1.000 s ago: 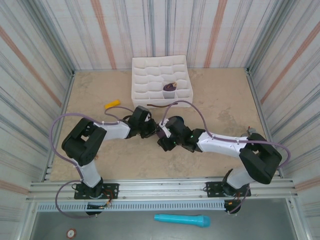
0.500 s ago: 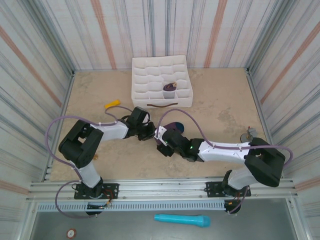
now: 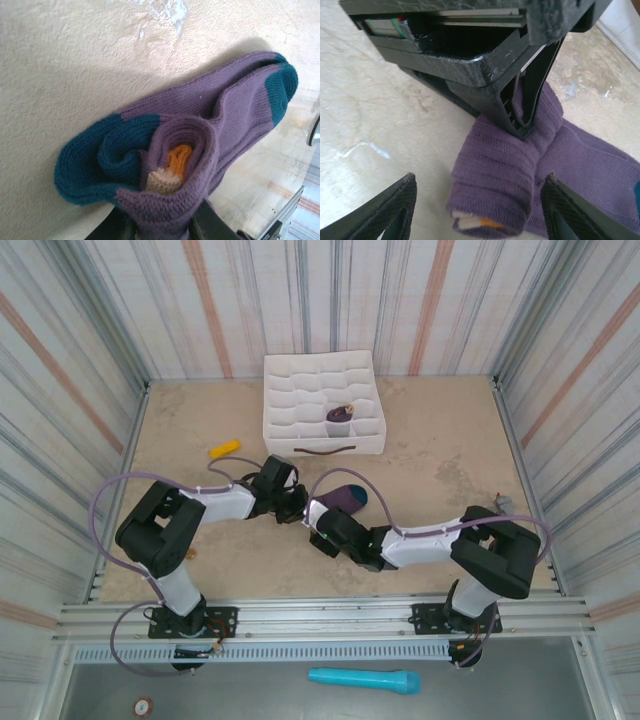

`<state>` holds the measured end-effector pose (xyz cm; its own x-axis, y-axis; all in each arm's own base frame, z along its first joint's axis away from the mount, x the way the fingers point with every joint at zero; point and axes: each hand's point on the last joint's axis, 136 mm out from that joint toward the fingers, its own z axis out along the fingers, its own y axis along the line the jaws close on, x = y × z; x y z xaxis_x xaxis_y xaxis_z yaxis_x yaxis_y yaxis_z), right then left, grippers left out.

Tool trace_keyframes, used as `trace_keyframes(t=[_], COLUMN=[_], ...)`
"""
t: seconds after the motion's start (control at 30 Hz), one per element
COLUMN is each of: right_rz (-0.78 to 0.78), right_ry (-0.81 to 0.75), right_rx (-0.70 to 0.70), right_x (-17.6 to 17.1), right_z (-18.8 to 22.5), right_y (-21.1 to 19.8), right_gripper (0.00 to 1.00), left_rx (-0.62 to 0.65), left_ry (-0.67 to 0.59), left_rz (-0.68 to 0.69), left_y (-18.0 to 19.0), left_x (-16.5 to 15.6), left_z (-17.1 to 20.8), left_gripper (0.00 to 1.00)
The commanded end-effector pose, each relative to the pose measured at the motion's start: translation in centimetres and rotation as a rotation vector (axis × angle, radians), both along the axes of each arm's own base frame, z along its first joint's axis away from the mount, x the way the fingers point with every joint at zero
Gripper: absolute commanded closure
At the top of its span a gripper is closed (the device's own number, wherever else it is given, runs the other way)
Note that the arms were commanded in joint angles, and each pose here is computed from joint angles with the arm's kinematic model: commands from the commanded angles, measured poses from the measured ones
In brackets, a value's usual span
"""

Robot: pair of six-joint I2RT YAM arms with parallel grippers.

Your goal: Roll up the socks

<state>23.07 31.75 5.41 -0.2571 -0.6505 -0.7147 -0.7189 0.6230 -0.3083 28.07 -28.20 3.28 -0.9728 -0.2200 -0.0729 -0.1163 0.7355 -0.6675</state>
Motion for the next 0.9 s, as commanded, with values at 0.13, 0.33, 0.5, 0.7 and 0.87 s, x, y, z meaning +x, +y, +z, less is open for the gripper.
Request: trace_keyframes(t=[0.13,0.33,0.5,0.7,0.87], right_rz=[-0.057,-0.1,-0.109,-0.114,-0.124], right_ry=[-0.055,-0.043,-0.021,0.033,0.138], right_rx=[-0.04,-0.056,-0.048,-0.021,0.043], right_x=[1.1,1.2,1.2,1.3,1.2], right_z=[-1.7,-3.2,-3.9,-4.6,-5.8], right_y=[-0.5,-1.4,-1.6,-1.9,-3.0], right_gripper=[0.41,0.56,0.76,1.0,1.0], left_rx=[0.031,0.018,0.018,0.002,-0.017], left_ry=[0.076,0.09,0.09,0.09,0.073], left_rz=[0.031,0.043,0.041,0.056,0.063], left_y=[1.3,1.2,1.2,1.2,1.1], left_x=[-1.7,-1.9,-1.8,-1.7,-1.6], left_z=[-1.2,-1.4,-1.4,-1.2,-0.6], left_gripper=[0.98,0.98,0.97,0.85,0.46])
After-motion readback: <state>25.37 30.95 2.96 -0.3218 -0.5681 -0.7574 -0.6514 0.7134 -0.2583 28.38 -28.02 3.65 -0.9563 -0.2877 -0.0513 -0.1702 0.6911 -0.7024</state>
